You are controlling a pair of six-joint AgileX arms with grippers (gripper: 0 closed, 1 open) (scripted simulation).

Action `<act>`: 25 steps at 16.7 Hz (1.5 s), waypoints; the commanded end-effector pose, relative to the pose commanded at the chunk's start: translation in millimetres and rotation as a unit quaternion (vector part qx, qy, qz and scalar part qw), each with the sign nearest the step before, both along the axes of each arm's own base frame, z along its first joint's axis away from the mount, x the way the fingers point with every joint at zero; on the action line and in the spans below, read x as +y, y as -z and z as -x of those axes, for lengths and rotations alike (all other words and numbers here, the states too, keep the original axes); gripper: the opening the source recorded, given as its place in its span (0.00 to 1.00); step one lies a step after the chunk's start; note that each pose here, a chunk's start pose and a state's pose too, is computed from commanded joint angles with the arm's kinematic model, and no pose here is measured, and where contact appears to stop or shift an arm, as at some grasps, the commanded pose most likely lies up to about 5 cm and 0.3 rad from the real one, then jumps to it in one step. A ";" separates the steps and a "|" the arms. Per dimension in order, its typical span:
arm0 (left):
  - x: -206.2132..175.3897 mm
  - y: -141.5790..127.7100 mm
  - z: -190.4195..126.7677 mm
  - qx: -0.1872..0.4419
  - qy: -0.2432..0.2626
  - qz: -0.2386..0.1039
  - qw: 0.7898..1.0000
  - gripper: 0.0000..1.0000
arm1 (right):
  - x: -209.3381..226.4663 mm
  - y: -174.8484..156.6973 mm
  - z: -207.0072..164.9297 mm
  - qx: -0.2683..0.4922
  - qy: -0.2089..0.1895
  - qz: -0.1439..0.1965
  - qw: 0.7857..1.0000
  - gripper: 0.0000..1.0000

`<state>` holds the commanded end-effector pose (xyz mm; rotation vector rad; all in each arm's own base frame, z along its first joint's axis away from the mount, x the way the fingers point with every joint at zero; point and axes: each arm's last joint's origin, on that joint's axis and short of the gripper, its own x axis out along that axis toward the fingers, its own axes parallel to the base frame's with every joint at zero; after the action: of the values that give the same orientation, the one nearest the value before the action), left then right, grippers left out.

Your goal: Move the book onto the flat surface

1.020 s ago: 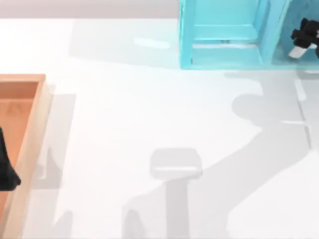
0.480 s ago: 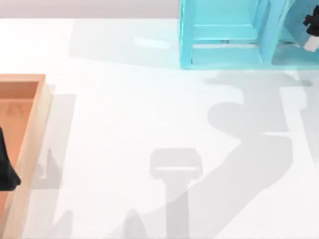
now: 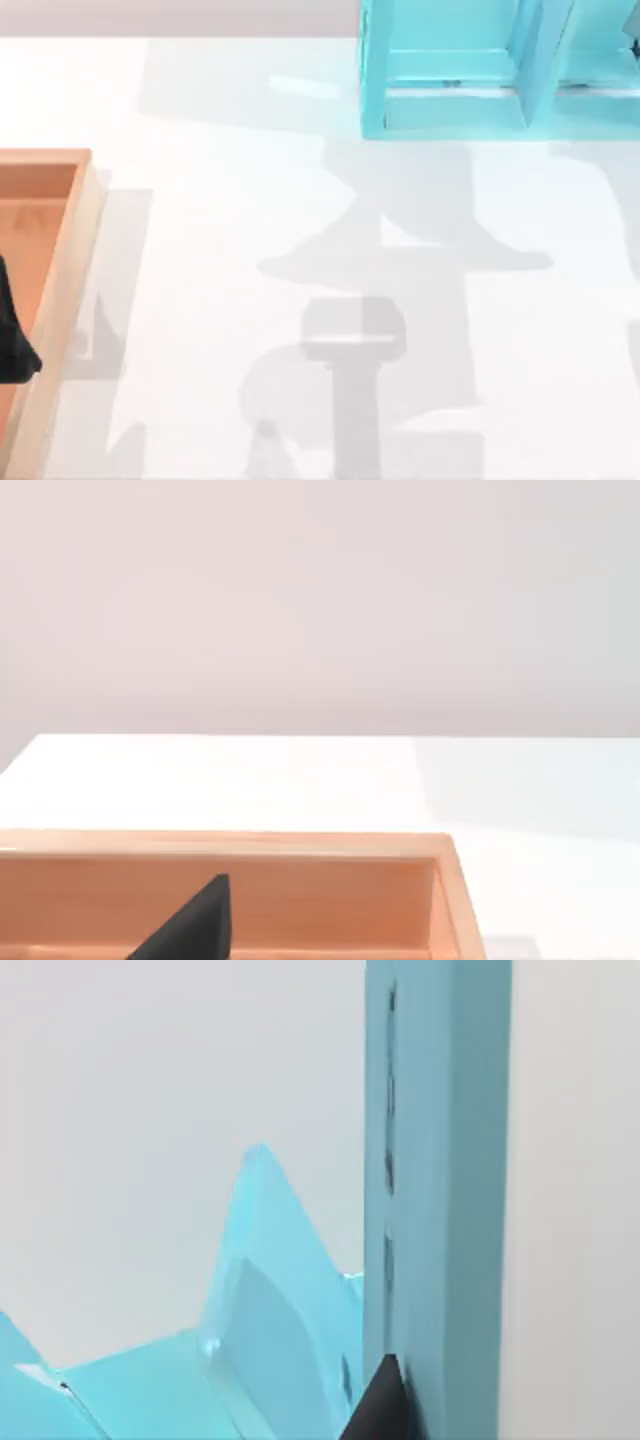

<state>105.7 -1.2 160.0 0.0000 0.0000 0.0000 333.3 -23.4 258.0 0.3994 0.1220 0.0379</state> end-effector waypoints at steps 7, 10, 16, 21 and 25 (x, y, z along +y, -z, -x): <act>0.0 0.0 0.0 0.000 0.000 0.000 1.000 1.00 | 3.5 -17.0 60.0 0.009 -0.003 0.000 1.000 0.00; 0.0 0.0 0.0 0.000 0.000 0.000 1.000 1.00 | 3.5 -17.0 60.0 0.009 -0.003 0.000 1.000 0.00; 0.0 0.0 0.0 0.000 0.000 0.000 1.000 1.00 | 30.7 -14.3 49.2 -0.001 -0.021 0.056 0.998 0.00; 0.0 0.0 0.0 0.000 0.000 0.000 1.000 1.00 | 117.8 8.5 37.6 -0.014 -0.086 0.245 0.966 0.00; 0.0 0.0 0.0 0.000 0.000 0.000 1.000 1.00 | 197.7 44.5 54.2 -0.031 -0.149 0.472 0.868 0.00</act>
<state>105.7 -1.2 160.0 0.0000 0.0000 0.0000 279.1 174.3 213.6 -0.6102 0.1238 0.2856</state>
